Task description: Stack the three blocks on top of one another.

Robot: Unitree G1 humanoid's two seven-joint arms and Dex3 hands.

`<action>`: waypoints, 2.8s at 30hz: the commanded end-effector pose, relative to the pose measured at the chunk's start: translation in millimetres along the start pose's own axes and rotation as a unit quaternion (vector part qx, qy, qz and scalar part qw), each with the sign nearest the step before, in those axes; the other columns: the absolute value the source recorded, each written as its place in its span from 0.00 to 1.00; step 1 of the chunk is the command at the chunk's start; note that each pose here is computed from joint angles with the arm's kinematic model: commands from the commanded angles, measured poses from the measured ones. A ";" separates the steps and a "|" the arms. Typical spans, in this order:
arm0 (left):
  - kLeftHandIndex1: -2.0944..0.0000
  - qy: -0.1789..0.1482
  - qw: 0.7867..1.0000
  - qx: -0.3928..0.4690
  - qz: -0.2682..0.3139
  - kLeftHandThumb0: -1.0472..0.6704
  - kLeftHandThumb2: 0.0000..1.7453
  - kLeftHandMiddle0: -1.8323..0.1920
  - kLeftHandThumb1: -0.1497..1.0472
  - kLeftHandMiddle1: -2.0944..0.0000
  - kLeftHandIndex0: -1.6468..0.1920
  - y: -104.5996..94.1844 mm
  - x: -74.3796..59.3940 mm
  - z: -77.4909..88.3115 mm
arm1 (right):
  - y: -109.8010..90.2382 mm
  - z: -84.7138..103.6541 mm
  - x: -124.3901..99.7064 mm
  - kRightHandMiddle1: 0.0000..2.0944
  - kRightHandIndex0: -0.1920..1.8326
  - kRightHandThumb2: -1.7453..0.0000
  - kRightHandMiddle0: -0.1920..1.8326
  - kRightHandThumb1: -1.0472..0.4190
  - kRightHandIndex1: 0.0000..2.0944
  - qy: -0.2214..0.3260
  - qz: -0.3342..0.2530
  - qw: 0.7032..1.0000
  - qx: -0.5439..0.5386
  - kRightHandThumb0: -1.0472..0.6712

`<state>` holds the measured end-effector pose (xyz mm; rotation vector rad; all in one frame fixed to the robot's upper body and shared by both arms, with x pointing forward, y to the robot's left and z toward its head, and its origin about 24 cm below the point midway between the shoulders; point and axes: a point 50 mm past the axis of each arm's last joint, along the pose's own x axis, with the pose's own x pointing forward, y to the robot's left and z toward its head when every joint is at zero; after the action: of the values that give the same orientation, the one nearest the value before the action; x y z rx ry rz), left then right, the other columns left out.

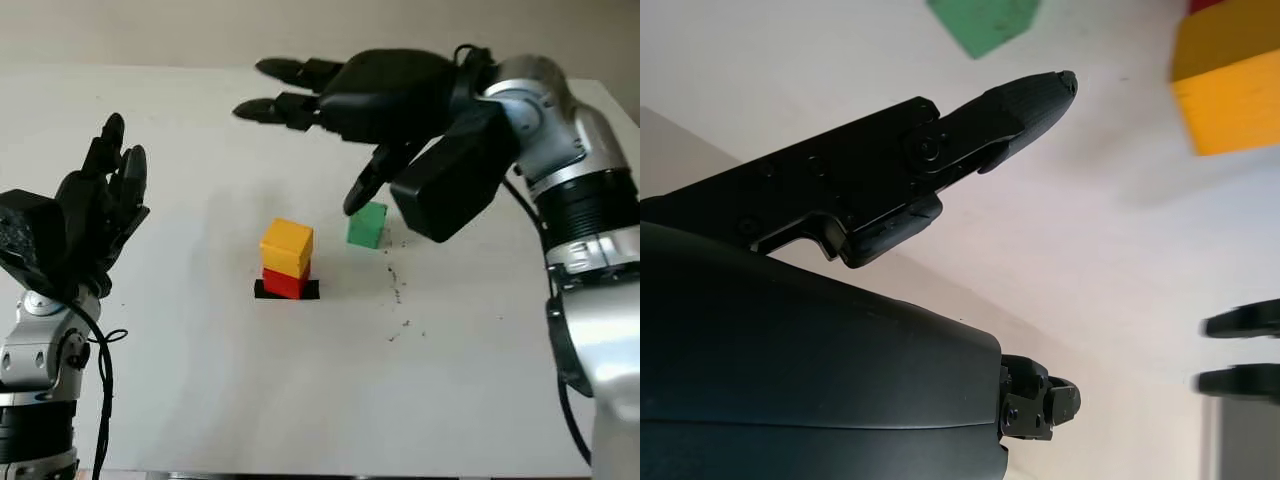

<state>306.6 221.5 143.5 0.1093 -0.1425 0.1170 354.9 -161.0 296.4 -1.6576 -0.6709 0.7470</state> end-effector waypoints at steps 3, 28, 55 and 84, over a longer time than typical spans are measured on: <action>0.97 -0.006 1.000 0.002 0.002 0.26 0.35 0.95 1.00 0.97 0.94 2.4 -1.1 1.7 | -2.4 -21.3 -20.0 0.08 0.00 0.97 0.10 0.10 0.00 0.063 -0.007 0.998 -0.001 0.20; 0.98 -0.003 1.000 0.012 -0.017 0.26 0.37 0.96 1.00 0.98 0.95 1.6 1.5 1.7 | 81.9 -17.3 8.8 0.06 0.04 0.97 0.16 0.14 0.03 0.046 0.101 0.993 -0.047 0.31; 0.97 0.002 1.000 0.011 -0.012 0.26 0.35 0.95 1.00 0.97 0.94 4.1 -1.7 0.0 | 106.4 -17.2 13.1 0.10 0.06 0.97 0.33 0.08 0.03 0.035 0.121 0.989 -0.080 0.40; 0.98 0.005 1.000 0.004 -0.012 0.26 0.36 0.96 1.00 0.98 0.94 3.2 -3.0 -0.6 | 106.3 -19.4 13.3 0.53 0.20 0.97 0.35 0.06 0.03 0.021 0.065 0.987 -0.143 0.39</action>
<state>305.9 222.9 143.1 0.1232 -0.1279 0.0887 381.1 -182.0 184.7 -1.9696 -0.6599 0.7589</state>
